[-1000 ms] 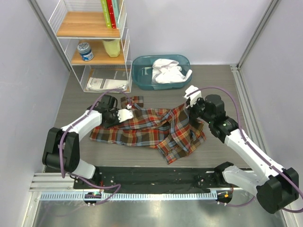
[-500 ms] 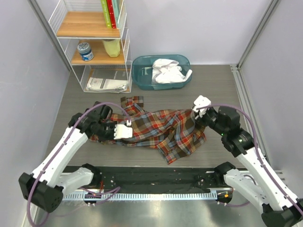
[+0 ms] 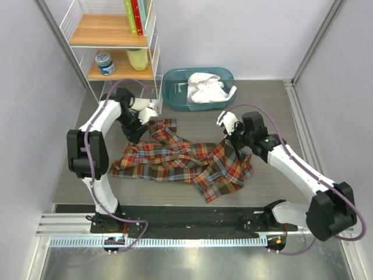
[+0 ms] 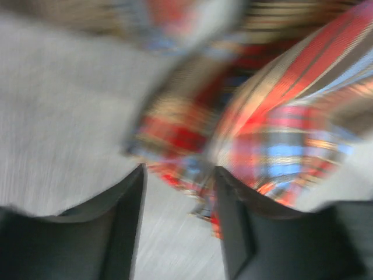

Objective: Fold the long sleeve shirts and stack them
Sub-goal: Flatten the shirt out

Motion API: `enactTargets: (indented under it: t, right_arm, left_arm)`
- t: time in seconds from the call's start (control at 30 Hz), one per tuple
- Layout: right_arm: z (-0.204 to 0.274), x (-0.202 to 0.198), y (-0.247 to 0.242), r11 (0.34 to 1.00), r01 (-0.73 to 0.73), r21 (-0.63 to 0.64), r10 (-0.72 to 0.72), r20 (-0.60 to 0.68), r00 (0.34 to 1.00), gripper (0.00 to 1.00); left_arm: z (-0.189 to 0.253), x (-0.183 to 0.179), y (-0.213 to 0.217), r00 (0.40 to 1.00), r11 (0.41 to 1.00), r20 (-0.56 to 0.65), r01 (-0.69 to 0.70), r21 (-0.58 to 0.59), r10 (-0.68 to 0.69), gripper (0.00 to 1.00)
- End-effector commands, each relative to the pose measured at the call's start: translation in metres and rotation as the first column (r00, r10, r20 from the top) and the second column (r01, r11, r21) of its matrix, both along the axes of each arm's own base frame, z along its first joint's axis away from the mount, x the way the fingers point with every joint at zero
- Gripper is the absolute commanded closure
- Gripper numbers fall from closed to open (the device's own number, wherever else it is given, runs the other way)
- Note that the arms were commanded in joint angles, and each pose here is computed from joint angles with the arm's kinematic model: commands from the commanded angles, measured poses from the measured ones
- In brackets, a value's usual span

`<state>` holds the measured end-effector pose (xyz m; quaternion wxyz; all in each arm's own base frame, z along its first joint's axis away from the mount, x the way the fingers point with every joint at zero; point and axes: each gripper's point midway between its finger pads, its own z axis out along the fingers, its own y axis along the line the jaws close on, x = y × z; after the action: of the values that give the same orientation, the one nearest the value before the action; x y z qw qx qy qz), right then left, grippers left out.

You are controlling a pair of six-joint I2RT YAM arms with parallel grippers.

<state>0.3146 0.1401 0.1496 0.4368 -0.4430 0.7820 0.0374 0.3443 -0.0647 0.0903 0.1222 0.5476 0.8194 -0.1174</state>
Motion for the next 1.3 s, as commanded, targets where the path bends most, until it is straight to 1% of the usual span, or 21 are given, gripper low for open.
enactTargets:
  t: [0.0, 0.03, 0.07, 0.1, 0.13, 0.17, 0.2, 0.23, 0.27, 0.3, 0.37, 0.4, 0.47, 0.5, 0.6, 0.8, 0.83, 0.97, 1.13, 1.23, 1.27]
  right_arm:
    - [0.031, 0.038, -0.003, 0.995, 0.077, 0.067, -0.082, 0.066, 0.994, 0.99]
    - [0.029, 0.038, -0.005, 0.994, 0.082, 0.07, -0.086, 0.05, 0.995, 0.99]
    - [0.027, 0.038, -0.007, 0.993, 0.087, 0.073, -0.091, 0.041, 0.995, 0.99]
    - [0.024, 0.037, -0.005, 0.994, 0.079, 0.077, -0.082, 0.029, 0.996, 0.99]
    - [0.021, 0.035, -0.006, 0.993, 0.085, 0.083, -0.087, 0.016, 0.996, 0.99]
    - [0.018, 0.034, -0.005, 0.993, 0.084, 0.087, -0.085, 0.005, 0.996, 0.99]
    - [0.015, 0.033, -0.004, 0.993, 0.081, 0.089, -0.081, -0.008, 0.997, 0.99]
    - [0.012, 0.031, -0.003, 0.992, 0.08, 0.094, -0.078, -0.02, 0.997, 0.99]
    - [0.01, 0.03, -0.002, 0.992, 0.081, 0.096, -0.079, -0.029, 0.996, 0.99]
    - [0.009, 0.031, -0.003, 0.991, 0.086, 0.099, -0.083, -0.035, 0.996, 0.99]
    - [0.009, 0.031, -0.002, 0.99, 0.09, 0.104, -0.086, -0.044, 0.995, 0.99]
    - [0.009, 0.03, -0.002, 0.99, 0.091, 0.105, -0.087, -0.047, 0.995, 0.99]
    - [0.011, 0.031, -0.003, 0.989, 0.1, 0.108, -0.096, -0.046, 0.994, 0.99]
    - [0.011, 0.031, -0.002, 0.989, 0.099, 0.111, -0.095, -0.047, 0.994, 0.99]
    - [0.012, 0.029, -0.004, 0.988, 0.107, 0.115, -0.102, -0.052, 0.993, 0.99]
    - [0.011, 0.028, -0.006, 0.988, 0.111, 0.11, -0.106, -0.051, 0.993, 0.99]
    - [0.012, 0.028, -0.006, 0.988, 0.111, 0.111, -0.106, -0.049, 0.993, 0.99]
    - [0.014, 0.029, -0.007, 0.987, 0.117, 0.11, -0.112, -0.044, 0.993, 0.99]
    - [0.014, 0.03, -0.011, 0.987, 0.125, 0.106, -0.121, -0.039, 0.992, 0.99]
    - [0.013, 0.03, -0.014, 0.986, 0.13, 0.105, -0.127, -0.04, 0.991, 0.99]
    - [0.013, 0.03, -0.014, 0.986, 0.129, 0.103, -0.126, -0.041, 0.991, 0.99]
  left_arm:
    - [0.063, 0.045, 0.039, 0.928, 0.936, 0.163, -0.306, -0.173, 0.334, 0.4]
    - [0.073, 0.041, 0.036, 0.922, 0.921, 0.164, -0.309, -0.238, 0.352, 0.39]
    - [0.061, 0.023, 0.038, 0.924, 0.914, 0.125, -0.325, -0.243, 0.362, 0.38]
    - [0.065, 0.013, 0.038, 0.92, 0.913, 0.148, -0.321, -0.252, 0.364, 0.36]
    - [0.083, 0.006, 0.037, 0.9, 0.914, 0.238, -0.297, -0.276, 0.364, 0.35]
    - [0.066, -0.013, 0.034, 0.901, 0.909, 0.221, -0.31, -0.277, 0.374, 0.33]
    - [0.064, -0.022, 0.025, 0.902, 0.915, 0.239, -0.289, -0.282, 0.359, 0.24]
    - [0.076, -0.031, 0.018, 0.887, 0.921, 0.303, -0.261, -0.291, 0.347, 0.23]
    - [0.074, -0.032, 0.021, 0.872, 0.93, 0.348, -0.265, -0.255, 0.344, 0.22]
    - [0.054, -0.05, -0.005, 0.908, 0.958, 0.332, -0.194, -0.213, 0.257, 0.22]
    - [0.05, -0.057, -0.011, 0.888, 0.973, 0.403, -0.18, -0.141, 0.223, 0.22]
    - [0.04, -0.064, -0.029, 0.891, 0.985, 0.423, -0.123, -0.123, 0.164, 0.21]
    - [0.034, -0.067, -0.036, 0.875, 0.991, 0.465, -0.107, -0.085, 0.135, 0.21]
    - [0.034, -0.063, -0.043, 0.855, 0.993, 0.504, -0.103, -0.066, 0.122, 0.21]
    - [0.018, -0.067, -0.049, 0.854, 0.996, 0.512, -0.093, -0.012, 0.086, 0.22]
    - [-0.002, -0.068, -0.065, 0.839, 0.998, 0.544, -0.056, 0.022, 0.035, 0.21]
    - [-0.006, -0.065, -0.063, 0.834, 0.995, 0.549, -0.085, 0.043, 0.047, 0.21]
    - [-0.013, -0.058, -0.071, 0.815, 0.993, 0.576, -0.11, 0.048, 0.063, 0.22]
    - [-0.022, -0.055, -0.072, 0.81, 0.987, 0.581, -0.141, 0.073, 0.073, 0.23]
    - [-0.011, -0.046, -0.066, 0.761, 0.98, 0.64, -0.191, 0.062, 0.107, 0.28]
    - [-0.004, -0.041, -0.063, 0.736, 0.976, 0.667, -0.209, 0.058, 0.118, 0.33]
